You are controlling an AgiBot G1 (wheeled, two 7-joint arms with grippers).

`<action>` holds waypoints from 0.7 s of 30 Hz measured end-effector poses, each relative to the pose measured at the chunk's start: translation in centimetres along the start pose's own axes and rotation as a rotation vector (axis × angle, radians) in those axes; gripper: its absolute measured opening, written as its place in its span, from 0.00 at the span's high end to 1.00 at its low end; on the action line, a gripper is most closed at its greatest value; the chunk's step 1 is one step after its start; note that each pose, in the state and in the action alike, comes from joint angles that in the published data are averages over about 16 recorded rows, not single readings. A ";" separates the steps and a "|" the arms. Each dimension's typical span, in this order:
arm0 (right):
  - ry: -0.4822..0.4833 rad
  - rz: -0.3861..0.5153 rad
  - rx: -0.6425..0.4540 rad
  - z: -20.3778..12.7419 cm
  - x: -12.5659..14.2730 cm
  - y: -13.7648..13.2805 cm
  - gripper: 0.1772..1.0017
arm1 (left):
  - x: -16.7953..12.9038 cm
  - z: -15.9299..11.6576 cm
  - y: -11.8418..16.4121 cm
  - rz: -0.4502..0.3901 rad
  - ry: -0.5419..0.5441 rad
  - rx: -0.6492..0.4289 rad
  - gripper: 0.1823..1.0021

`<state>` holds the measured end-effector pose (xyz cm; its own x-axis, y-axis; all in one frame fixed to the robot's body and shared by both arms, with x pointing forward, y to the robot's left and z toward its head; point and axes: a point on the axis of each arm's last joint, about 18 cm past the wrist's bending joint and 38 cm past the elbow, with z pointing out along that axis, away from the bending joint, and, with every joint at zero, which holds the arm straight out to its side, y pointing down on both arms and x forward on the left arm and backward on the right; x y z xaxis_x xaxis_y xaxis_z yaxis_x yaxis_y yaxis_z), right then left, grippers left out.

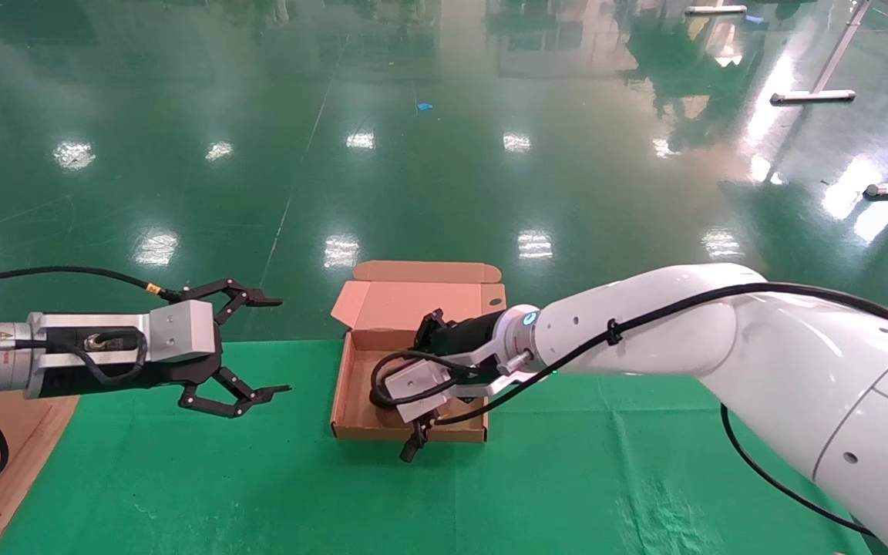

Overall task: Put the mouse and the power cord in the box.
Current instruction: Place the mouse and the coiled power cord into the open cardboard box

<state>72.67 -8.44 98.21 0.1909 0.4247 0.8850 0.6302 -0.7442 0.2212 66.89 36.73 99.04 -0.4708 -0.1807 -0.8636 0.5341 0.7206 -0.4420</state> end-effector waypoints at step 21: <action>-0.002 0.189 0.099 -1.1 -2.0 -0.1 0.48 | 1.0 0.6 -1.3 -0.083 -0.004 0.100 0.00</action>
<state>71.40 -9.82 96.89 0.3140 0.2833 0.9062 0.6537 -0.7567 0.0101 66.14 35.25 98.59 -0.5139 -0.2400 -0.8236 0.5609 0.6323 -0.5343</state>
